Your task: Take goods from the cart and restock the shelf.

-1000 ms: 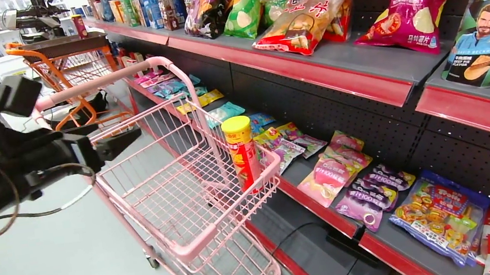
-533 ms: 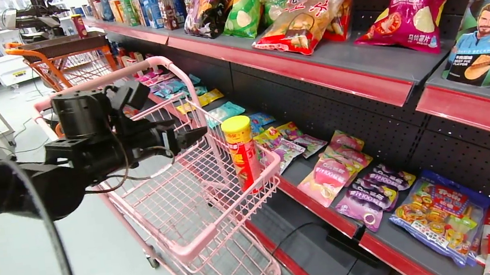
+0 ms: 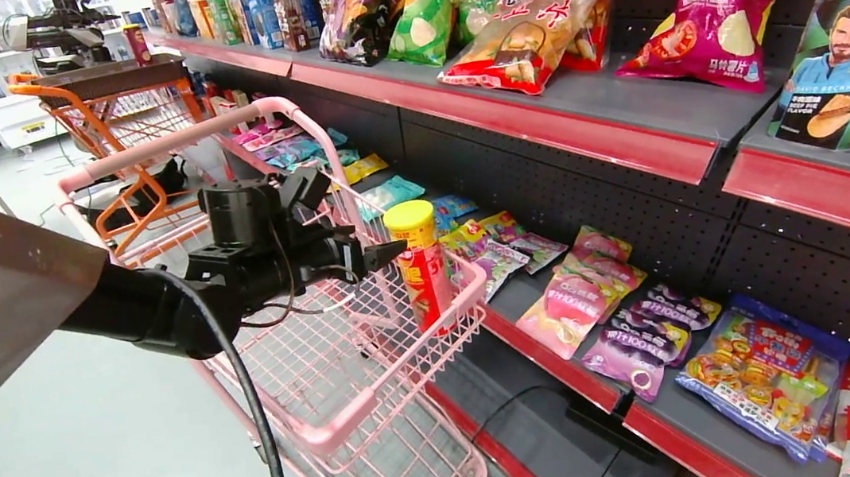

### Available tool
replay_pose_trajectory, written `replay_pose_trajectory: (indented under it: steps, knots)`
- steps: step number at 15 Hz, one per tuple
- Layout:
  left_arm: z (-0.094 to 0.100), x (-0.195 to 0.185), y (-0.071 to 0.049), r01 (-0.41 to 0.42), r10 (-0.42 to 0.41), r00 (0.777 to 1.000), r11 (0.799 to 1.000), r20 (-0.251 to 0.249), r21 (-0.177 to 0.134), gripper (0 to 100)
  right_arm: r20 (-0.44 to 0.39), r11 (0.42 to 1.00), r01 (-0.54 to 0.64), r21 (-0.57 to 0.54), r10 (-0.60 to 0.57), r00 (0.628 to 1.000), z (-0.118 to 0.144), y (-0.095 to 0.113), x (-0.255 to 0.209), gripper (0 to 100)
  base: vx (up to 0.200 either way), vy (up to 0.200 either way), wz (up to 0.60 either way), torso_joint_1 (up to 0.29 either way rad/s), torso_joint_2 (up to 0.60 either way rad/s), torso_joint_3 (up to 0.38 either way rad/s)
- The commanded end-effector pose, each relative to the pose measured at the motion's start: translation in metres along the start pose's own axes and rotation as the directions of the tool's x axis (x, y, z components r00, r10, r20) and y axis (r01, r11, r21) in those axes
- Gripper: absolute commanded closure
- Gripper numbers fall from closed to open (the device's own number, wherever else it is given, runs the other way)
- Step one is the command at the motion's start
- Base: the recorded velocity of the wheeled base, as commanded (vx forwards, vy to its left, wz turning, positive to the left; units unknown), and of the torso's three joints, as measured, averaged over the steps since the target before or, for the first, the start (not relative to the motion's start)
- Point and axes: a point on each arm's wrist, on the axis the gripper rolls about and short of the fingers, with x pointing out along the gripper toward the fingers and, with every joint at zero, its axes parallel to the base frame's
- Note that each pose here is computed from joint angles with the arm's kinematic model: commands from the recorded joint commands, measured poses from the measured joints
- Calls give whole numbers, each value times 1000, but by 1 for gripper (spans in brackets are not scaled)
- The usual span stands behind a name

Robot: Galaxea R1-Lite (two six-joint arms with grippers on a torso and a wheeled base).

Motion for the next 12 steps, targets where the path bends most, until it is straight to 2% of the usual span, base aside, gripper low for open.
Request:
replay_pose_trajectory:
  steps: [1,5,12]
  knots:
    - [-6,10,0,10,-10,1000,1000,-9,-2,0,0,1000,0,-1,0,1000,0,0,0,0,0,0,0,0,0,0]
    - [-5,37,-9,52,-52,999,998,8,18,0,0,1000,0,-1,0,1000,0,0,0,0,0,0,0,0,0,0]
    - [-25,57,-3,44,-44,999,999,-20,7,0,0,1000,0,-1,0,1000,0,0,0,0,0,0,0,0,0,0]
